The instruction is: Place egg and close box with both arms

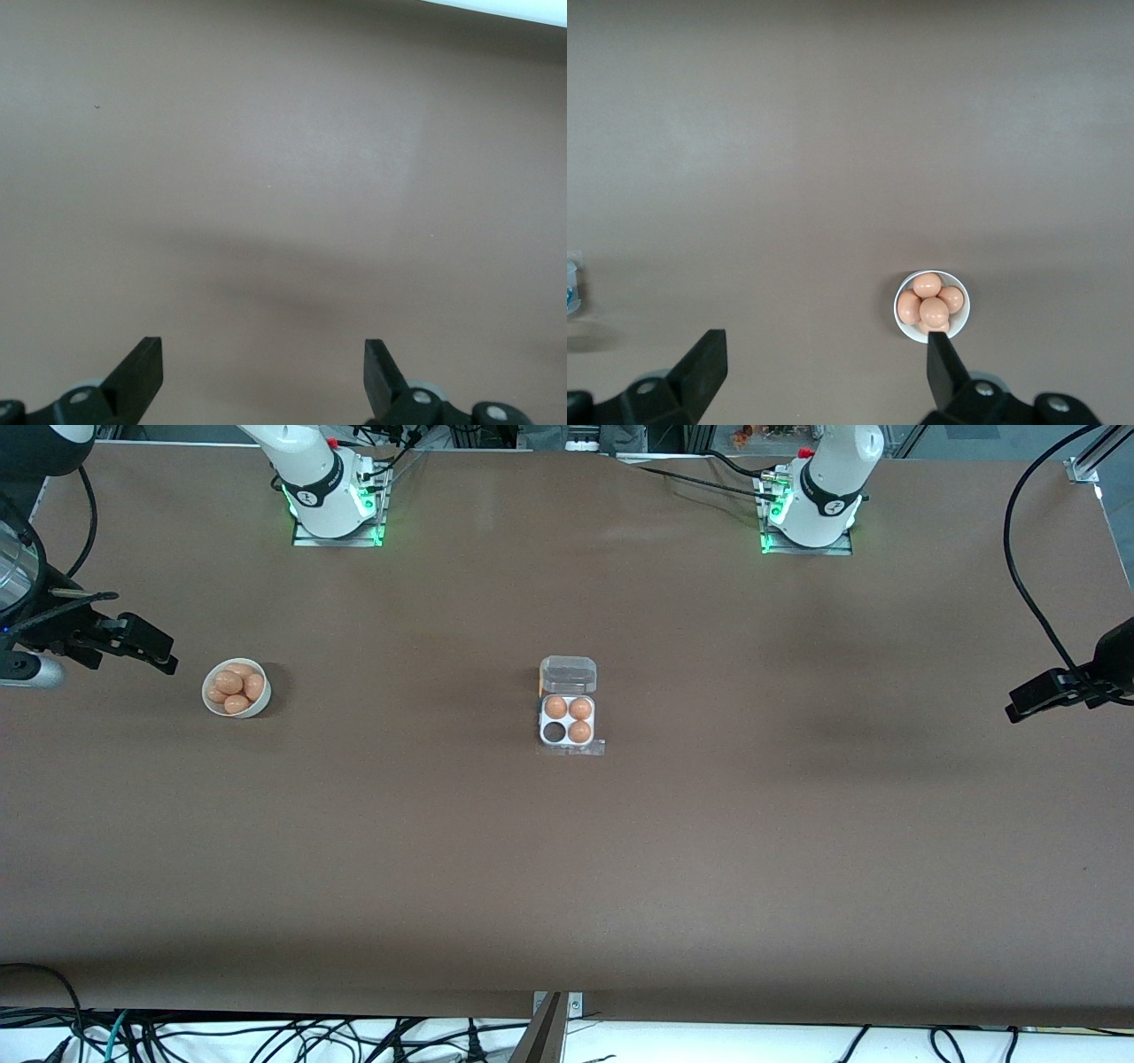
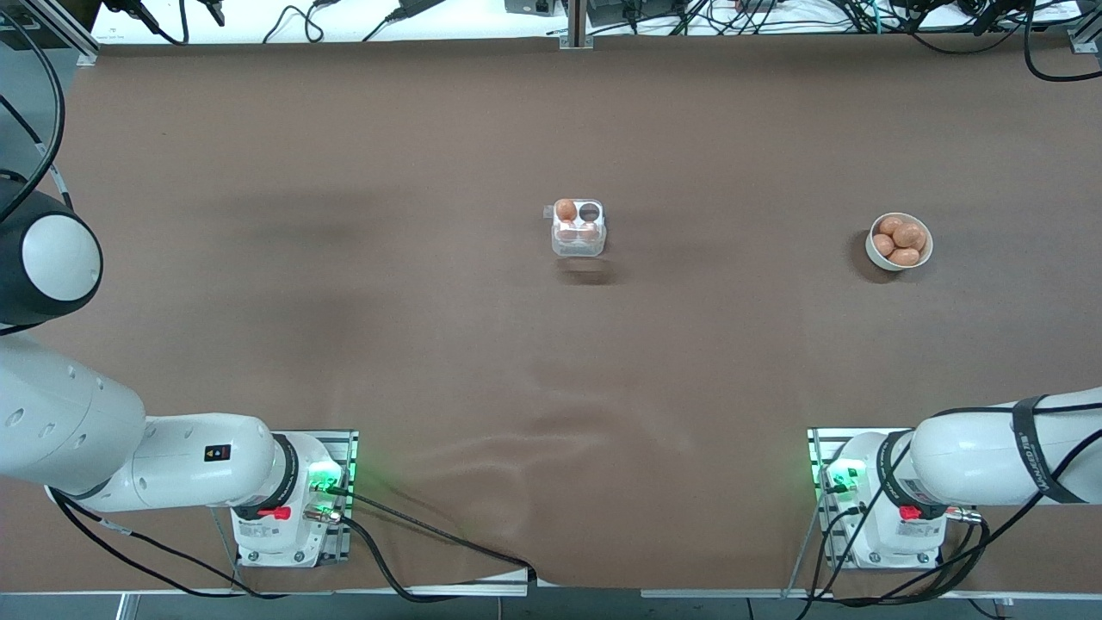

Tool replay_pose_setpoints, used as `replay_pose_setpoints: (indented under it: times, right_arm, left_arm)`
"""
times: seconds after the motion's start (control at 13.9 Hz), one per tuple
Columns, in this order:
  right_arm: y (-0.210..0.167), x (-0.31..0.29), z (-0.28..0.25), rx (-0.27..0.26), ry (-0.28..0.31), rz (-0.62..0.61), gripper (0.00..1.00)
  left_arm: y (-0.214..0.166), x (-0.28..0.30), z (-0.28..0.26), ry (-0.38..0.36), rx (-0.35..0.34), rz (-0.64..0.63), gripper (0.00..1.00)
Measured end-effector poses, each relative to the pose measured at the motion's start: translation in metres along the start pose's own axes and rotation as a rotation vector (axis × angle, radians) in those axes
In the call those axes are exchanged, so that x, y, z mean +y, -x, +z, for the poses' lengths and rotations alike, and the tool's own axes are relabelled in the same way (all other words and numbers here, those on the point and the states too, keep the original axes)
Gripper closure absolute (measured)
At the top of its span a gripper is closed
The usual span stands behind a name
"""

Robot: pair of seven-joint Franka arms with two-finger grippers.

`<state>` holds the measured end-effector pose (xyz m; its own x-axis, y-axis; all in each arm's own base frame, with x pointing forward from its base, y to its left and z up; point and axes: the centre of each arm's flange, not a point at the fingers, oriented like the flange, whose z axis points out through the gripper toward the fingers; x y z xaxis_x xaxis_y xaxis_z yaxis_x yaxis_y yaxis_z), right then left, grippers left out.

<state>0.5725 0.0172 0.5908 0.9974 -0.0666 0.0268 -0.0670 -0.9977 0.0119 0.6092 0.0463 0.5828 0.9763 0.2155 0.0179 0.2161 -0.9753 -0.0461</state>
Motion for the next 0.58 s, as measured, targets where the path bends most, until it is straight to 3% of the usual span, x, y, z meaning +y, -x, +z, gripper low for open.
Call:
replay_pose_setpoints:
  times: [0.58]
  right_arm:
    - [0.0004,-0.0035,-0.0001,0.0,0.0,-0.006,0.0]
  left_arm:
    - [0.0,0.0,0.0,0.0,0.0,0.0,0.0]
